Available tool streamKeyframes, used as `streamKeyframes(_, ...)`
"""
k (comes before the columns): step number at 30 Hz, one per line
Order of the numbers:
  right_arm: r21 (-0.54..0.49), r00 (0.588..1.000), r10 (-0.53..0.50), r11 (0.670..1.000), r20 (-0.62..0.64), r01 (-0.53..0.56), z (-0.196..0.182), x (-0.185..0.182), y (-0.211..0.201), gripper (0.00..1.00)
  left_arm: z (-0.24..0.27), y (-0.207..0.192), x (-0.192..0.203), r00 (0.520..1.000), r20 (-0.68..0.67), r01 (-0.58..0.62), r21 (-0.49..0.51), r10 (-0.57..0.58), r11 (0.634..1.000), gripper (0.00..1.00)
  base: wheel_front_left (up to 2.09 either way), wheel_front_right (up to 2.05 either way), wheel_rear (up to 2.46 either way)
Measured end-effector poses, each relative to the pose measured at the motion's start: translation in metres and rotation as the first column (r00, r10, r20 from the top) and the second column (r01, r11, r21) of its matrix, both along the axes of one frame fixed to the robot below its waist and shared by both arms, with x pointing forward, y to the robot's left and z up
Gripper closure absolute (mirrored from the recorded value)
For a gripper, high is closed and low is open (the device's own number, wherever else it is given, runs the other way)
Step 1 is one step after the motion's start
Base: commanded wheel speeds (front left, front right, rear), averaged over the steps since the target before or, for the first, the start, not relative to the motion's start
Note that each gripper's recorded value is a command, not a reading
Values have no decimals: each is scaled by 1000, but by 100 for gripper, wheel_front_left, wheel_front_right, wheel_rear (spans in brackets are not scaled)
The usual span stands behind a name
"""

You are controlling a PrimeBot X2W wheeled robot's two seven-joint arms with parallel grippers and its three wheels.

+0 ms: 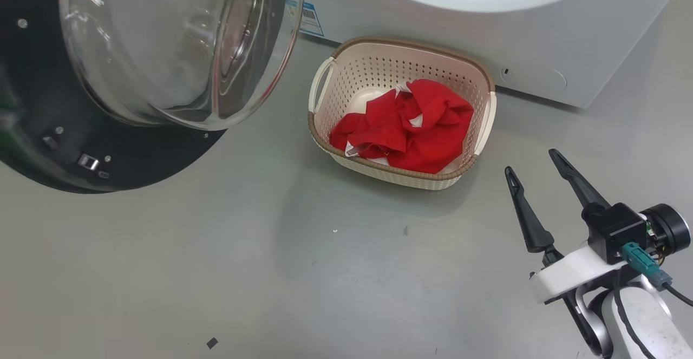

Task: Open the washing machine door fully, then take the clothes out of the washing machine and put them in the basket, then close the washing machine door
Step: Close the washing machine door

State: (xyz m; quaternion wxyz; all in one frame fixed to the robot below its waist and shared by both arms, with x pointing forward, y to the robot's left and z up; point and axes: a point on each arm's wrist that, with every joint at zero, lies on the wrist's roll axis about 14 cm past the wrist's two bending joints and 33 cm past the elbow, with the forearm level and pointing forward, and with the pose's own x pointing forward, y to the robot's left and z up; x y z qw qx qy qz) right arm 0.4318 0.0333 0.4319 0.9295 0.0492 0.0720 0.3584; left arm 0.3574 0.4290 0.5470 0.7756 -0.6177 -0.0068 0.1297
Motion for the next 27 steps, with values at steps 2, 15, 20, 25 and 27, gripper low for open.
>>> streamKeyframes(2, 4, 1000, 3, 1000, 4, -3, 3, -1, 2, 0, -1, -9, -1, 999, 0, 44, -1, -44, 999, 100, 0, 0, 0)
streamKeyframes(15, 27, 1000, -8, 1000, 27, 7, 17, -7, 6, 0, 12, -66, -7, 955, 66, 291, -16, -289, 957, 100, 0, 0, 0)
streamKeyframes(20, 36, 999, -23, 999, 30, 22, 21, -14, 6, 0, 22, -91, -9, 918, 112, 384, -10, -381, 923, 100, 0, 0, 0)
streamKeyframes(25, 51, 998, -48, 998, 35, 46, 27, -15, 1, 0, 22, -110, -11, 886, 122, 453, -13, -448, 891, 100, 0, 0, 0)
streamKeyframes(27, 53, 998, -56, 997, 34, 54, 28, -16, -2, 0, 22, -118, -11, 871, 130, 479, -15, -474, 877, 100, 0, 0, 0)
